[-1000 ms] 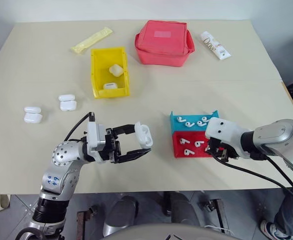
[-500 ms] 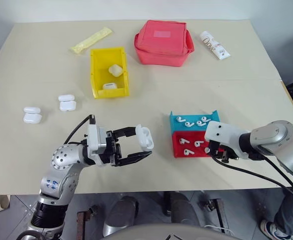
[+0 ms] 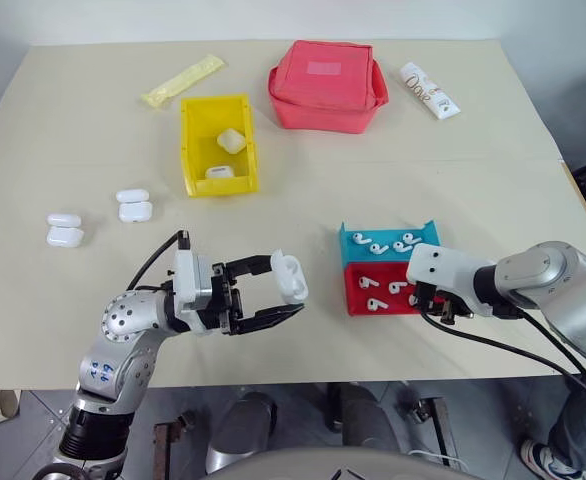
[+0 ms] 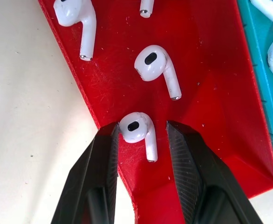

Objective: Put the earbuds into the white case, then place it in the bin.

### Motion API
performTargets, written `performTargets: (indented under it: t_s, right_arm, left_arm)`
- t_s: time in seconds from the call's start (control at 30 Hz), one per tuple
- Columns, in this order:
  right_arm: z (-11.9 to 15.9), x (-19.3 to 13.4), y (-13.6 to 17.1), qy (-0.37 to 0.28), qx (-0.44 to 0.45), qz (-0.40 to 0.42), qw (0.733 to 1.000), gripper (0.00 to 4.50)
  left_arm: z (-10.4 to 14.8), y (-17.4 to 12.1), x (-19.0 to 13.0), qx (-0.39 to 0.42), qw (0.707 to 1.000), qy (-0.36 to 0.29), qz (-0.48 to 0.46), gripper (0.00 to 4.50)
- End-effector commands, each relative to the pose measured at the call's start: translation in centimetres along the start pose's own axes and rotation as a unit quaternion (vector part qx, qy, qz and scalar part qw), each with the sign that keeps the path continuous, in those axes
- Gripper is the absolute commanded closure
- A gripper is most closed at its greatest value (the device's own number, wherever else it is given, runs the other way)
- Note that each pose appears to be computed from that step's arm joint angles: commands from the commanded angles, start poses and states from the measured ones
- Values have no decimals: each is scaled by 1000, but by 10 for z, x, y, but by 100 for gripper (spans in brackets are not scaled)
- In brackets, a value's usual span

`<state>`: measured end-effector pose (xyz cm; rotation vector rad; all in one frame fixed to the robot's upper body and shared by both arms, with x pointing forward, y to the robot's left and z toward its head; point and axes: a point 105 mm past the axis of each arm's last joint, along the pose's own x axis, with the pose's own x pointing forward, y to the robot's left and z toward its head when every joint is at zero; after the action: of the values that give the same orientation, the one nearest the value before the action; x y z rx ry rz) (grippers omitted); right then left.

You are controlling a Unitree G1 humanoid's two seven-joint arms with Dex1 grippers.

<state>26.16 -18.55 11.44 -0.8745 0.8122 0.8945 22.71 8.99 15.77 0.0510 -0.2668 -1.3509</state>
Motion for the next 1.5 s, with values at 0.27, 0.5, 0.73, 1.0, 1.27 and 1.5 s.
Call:
performTargets:
  t_s: [0.27, 0.5, 0.73, 1.0, 1.27, 1.5]
  right_arm:
    - [-1, 2, 1, 2, -5, 3, 1000, 398]
    - [9, -5, -4, -37, 4, -9, 999, 398]
    - [60, -51, -11, -274, -1, -50, 961, 398]
    - [97, -93, 4, -515, 5, -15, 857, 398]
    - [126, -94, 16, -614, 34, 42, 788, 398]
    - [138, -75, 26, -634, 34, 73, 769, 398]
  left_arm:
    - [13, -4, 1, 22, 1000, -12, -8, 174]
    - [10, -1, 3, 22, 1000, -14, -14, 174]
    - [0, 8, 12, 14, 998, -31, -44, 174]
    - [-6, 28, 24, 50, 993, -58, -92, 174]
    - [-2, 37, 36, 59, 987, -84, -128, 174]
    - [6, 36, 46, 48, 982, -101, -154, 174]
